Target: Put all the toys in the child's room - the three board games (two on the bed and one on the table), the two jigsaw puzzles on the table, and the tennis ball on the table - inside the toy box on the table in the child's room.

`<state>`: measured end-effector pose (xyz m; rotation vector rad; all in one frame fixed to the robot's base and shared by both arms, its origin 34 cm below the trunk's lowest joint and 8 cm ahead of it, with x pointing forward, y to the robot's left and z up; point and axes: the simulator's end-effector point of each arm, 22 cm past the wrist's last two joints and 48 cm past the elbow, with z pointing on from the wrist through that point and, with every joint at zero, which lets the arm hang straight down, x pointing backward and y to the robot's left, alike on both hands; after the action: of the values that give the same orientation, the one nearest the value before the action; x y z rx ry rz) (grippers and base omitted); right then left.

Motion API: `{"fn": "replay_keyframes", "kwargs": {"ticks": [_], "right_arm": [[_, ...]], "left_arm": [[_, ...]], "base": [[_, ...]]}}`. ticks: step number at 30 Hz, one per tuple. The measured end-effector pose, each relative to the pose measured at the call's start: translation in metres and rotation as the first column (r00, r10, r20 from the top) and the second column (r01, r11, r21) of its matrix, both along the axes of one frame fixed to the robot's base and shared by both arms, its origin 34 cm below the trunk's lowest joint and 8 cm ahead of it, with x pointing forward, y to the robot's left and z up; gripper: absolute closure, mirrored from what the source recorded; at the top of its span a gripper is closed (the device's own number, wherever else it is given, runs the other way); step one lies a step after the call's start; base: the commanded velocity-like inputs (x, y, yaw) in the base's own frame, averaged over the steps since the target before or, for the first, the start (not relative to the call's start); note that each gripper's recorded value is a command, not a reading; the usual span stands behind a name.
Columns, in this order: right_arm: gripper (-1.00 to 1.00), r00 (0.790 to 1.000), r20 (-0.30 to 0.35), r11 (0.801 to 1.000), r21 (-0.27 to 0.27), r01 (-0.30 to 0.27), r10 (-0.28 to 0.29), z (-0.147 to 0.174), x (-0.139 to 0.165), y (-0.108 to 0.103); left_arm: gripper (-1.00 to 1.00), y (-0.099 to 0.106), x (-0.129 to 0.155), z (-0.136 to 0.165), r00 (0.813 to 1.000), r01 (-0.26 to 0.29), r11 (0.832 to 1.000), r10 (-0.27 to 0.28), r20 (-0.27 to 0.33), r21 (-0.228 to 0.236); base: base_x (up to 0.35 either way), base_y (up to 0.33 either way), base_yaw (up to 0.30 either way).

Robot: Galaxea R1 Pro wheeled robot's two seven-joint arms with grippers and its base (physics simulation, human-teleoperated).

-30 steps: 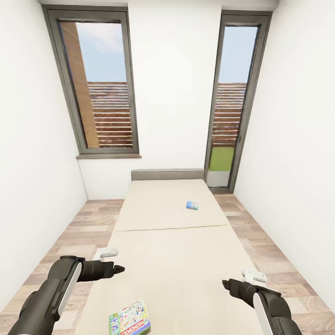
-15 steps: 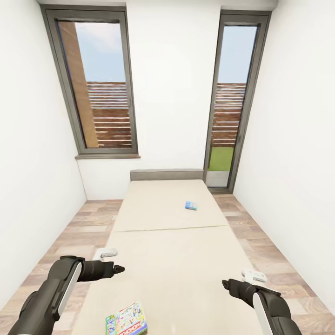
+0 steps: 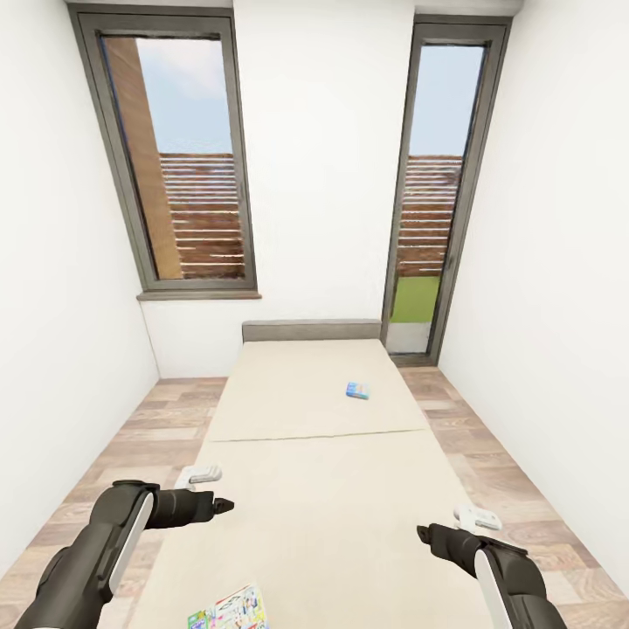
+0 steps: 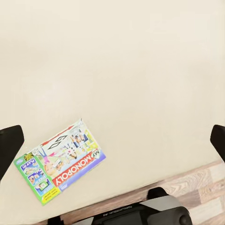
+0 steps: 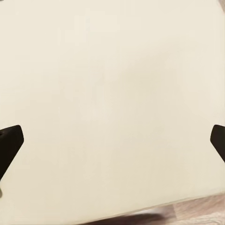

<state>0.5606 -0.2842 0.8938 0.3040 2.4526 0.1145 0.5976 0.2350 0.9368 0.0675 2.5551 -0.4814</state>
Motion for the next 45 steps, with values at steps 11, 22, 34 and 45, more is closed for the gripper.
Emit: {"fn": "replay_keyframes", "kwargs": {"ticks": [11, 22, 34, 45], "right_arm": [[-1.00, 0.999, 0.026, 0.998, 0.048, -0.040, 0.039, 0.012, 0.011, 0.043], [-1.00, 0.995, 0.094, 0.999, 0.002, -0.035, 0.035, 0.057, 0.059, 0.046], [-1.00, 0.993, 0.115, 1.000, 0.014, -0.027, 0.026, 0.071, 0.080, 0.054], [-1.00, 0.985, 0.168, 1.000, -0.005, -0.027, 0.027, 0.093, 0.086, 0.044]], "left_arm": [[-1.00, -0.002, -0.001, -0.004, 1.000, -0.006, 1.000, 0.006, -0.012, -0.002], [-1.00, 0.003, 0.068, -0.049, 0.989, -0.127, 0.977, 0.137, -0.051, 0.173], [-1.00, 0.013, 0.092, -0.055, 0.985, -0.165, 0.959, 0.174, -0.019, 0.229], [-1.00, 0.012, 0.093, -0.055, 0.985, -0.165, 0.959, 0.173, -0.016, 0.229]], "base": [[0.005, 0.000, 0.000], [0.000, 0.000, 0.000], [0.000, 0.000, 0.000], [0.000, 0.000, 0.000]]}}
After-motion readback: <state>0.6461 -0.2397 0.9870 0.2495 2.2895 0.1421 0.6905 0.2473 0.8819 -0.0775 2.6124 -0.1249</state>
